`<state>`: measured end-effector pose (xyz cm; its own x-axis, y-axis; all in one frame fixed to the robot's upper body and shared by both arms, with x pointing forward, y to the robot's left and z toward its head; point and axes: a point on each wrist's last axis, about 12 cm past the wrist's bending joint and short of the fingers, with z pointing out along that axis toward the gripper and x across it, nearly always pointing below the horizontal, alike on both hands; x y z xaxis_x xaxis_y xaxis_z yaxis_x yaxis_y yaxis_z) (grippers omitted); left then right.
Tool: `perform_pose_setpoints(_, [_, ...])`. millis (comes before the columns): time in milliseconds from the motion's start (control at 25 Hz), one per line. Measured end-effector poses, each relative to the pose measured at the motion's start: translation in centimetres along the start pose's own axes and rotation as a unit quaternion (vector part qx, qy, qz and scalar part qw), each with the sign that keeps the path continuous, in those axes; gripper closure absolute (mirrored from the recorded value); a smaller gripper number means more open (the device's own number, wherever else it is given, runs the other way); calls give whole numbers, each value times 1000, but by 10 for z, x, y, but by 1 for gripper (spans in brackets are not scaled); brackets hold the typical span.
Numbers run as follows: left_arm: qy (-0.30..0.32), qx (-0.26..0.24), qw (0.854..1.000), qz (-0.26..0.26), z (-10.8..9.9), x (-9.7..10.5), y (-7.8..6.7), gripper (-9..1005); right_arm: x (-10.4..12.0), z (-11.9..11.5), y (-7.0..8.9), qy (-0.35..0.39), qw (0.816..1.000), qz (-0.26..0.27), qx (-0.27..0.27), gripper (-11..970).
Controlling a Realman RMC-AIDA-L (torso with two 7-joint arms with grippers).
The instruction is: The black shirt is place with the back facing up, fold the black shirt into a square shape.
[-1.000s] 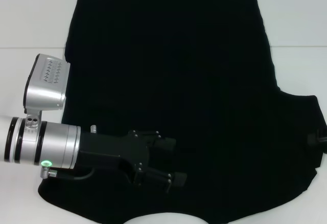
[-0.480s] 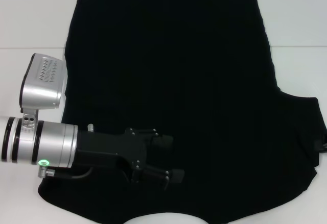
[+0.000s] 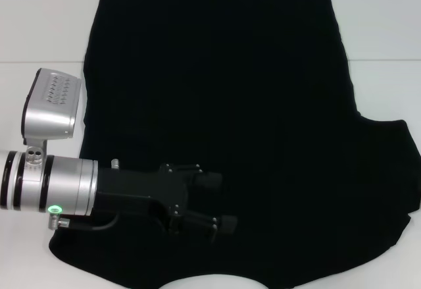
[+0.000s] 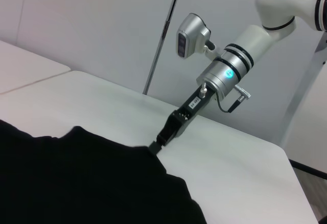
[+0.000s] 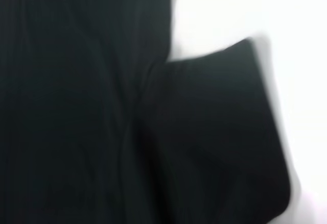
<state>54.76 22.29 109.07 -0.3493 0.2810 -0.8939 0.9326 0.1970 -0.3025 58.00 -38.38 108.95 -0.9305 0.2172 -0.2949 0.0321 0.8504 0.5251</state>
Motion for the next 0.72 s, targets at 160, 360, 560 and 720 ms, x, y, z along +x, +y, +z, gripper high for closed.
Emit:
perform_pose_setpoints(160, [-1,1,1000,-8,1,1,-1,36,-5,-10,-7,-26,999,-11,15,958])
perform_pose_setpoints(360, [-2,0,1000,-13,3,3,-2,36,-11,-16,-7,-42,998,-36,16,957])
perform_pose_setpoints(560, [-4,2,1000,-16,4,4,-3,36,-23,-22,-2,-66,996,-60,27,956])
perform_pose_setpoints(720, [-5,3,1000,-18,6,4,-3,36,-32,-25,3,-81,994,-72,30,956])
